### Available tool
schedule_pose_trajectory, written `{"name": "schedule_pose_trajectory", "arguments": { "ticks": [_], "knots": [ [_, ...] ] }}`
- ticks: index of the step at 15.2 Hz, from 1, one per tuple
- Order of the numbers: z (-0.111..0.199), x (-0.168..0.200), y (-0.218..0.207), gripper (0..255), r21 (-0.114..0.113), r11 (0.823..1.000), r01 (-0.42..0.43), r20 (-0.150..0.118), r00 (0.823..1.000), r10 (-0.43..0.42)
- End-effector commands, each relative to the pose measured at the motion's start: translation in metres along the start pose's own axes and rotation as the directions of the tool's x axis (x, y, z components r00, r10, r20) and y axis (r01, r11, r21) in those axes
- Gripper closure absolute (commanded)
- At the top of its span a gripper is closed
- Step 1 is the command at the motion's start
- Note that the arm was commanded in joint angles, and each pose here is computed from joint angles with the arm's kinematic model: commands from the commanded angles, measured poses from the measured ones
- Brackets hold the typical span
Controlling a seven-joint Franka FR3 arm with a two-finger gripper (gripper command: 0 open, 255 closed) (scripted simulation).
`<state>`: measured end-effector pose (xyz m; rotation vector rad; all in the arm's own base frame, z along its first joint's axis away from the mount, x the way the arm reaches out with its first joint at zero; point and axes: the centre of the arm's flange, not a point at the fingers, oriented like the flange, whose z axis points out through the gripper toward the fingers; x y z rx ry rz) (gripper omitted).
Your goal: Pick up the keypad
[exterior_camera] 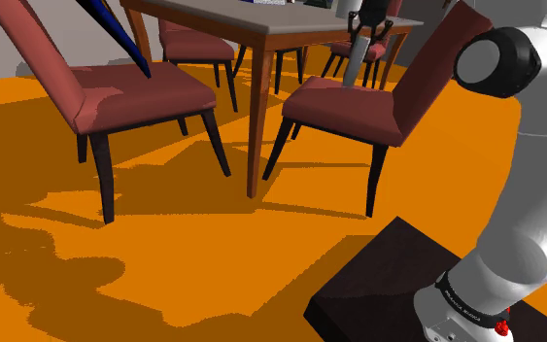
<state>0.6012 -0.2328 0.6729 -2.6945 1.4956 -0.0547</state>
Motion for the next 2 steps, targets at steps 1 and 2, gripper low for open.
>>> {"name": "schedule_pose_trajectory", "arguments": {
  "ticks": [1,2],
  "knots": [
    [-0.0087,-0.0001,0.0016,255,0.001,1.0,0.001,-0.001,1.0,-0.001],
    [-0.0087,-0.0001,0.0016,255,0.001,1.0,0.001,-0.001,1.0,-0.001]
  ]
}}
